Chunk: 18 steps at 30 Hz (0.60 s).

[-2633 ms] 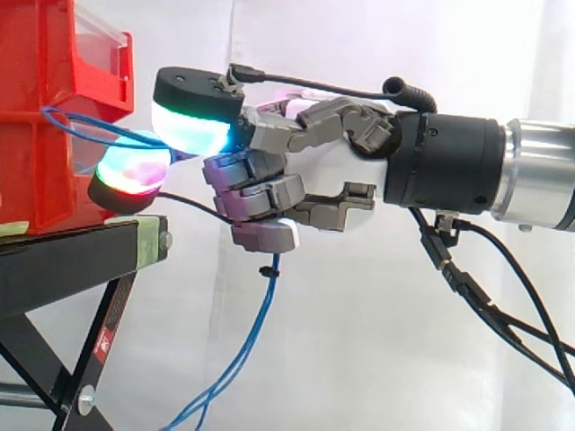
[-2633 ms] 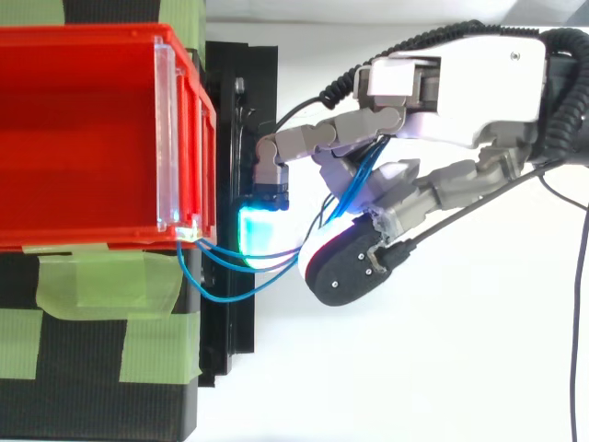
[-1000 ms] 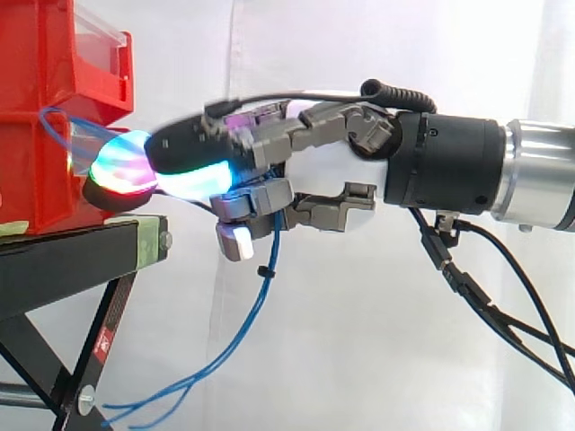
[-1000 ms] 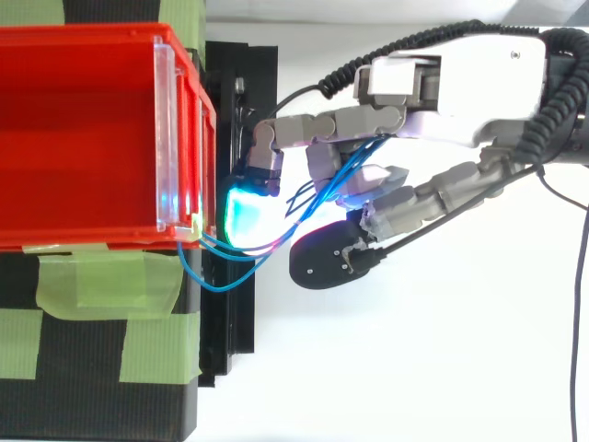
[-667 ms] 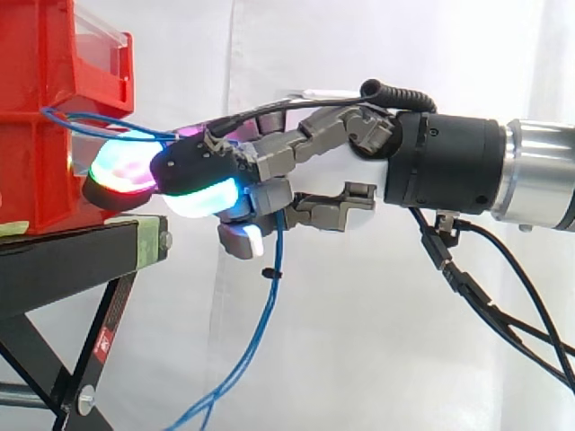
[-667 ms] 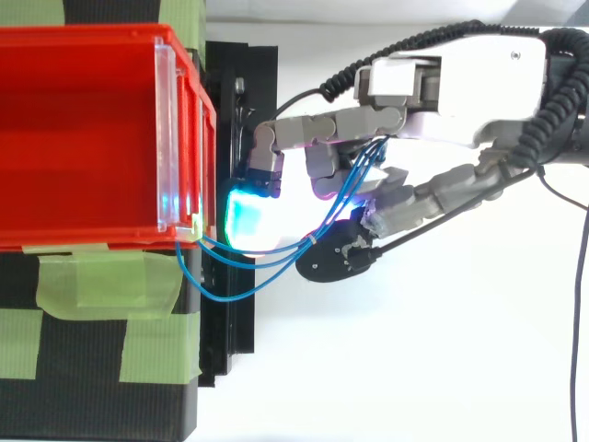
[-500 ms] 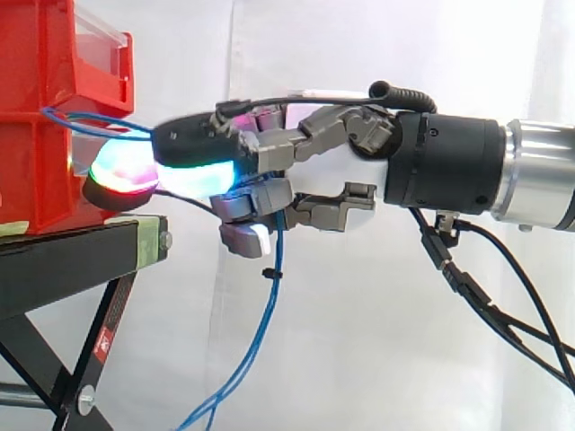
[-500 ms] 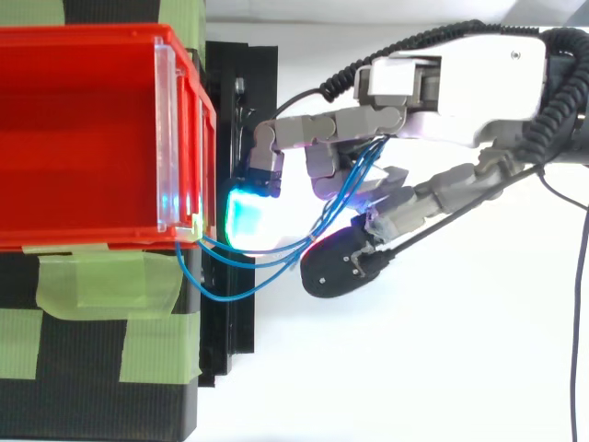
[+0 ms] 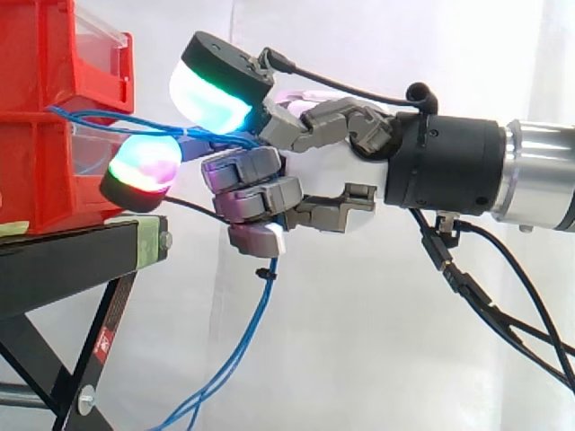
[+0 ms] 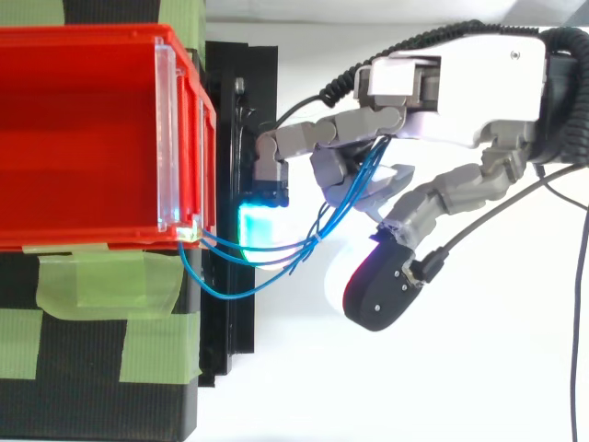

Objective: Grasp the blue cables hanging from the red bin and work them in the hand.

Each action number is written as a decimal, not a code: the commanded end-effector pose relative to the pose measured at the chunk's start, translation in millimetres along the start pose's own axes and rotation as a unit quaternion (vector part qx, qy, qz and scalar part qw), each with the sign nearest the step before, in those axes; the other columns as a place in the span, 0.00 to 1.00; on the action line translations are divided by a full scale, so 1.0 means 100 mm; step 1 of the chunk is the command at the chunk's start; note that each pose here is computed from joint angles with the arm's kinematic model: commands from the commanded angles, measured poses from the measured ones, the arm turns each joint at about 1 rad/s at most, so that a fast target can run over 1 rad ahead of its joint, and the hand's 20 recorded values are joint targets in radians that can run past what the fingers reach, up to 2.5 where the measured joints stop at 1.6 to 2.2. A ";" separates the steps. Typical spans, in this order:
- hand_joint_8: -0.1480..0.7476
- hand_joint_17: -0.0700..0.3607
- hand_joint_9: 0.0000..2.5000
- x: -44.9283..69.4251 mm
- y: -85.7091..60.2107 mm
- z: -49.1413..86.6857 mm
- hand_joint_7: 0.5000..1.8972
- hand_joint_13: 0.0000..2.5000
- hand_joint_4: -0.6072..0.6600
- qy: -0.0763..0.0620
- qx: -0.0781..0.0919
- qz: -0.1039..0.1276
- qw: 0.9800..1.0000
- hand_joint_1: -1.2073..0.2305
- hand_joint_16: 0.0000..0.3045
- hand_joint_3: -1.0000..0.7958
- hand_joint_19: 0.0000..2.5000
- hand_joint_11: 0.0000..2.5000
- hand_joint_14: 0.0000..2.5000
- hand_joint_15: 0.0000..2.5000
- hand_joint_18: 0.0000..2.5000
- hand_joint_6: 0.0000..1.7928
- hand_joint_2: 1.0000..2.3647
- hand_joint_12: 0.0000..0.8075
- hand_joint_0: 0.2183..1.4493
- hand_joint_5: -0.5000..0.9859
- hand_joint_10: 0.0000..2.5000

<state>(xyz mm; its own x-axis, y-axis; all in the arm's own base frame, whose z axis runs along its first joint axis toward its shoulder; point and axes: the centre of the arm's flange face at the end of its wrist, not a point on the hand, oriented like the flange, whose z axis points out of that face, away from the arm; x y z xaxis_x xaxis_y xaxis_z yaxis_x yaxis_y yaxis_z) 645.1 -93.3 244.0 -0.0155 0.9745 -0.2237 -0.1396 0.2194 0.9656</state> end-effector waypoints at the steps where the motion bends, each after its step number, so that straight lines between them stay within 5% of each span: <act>1: 0.59 0.40 0.22 0.01 0.00 0.00 0.52 0.31 0.71 0.000 0.000 0.000 1.000 0.39 0.15 0.03 0.49 0.75 1.00 0.60 0.53 0.17 0.00 0.53 0.53 0.56 1.00; 8: 0.59 0.40 0.26 0.00 0.01 0.00 0.54 0.34 0.67 0.000 0.000 0.000 1.000 0.41 0.15 0.16 0.49 0.76 1.00 0.62 0.55 0.15 0.01 0.52 0.57 0.61 1.00; 18: 0.59 0.41 0.27 0.00 0.00 0.00 0.57 0.34 0.68 -0.002 0.000 -0.002 1.000 0.44 0.16 0.07 0.46 0.79 1.00 0.63 0.54 0.11 0.00 0.54 0.51 0.59 1.00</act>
<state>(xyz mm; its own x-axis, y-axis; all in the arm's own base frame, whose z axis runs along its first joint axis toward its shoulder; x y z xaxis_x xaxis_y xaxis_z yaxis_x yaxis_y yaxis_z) 645.2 -93.3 243.9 -0.0141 0.9739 -0.2266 -0.1395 0.2225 0.9649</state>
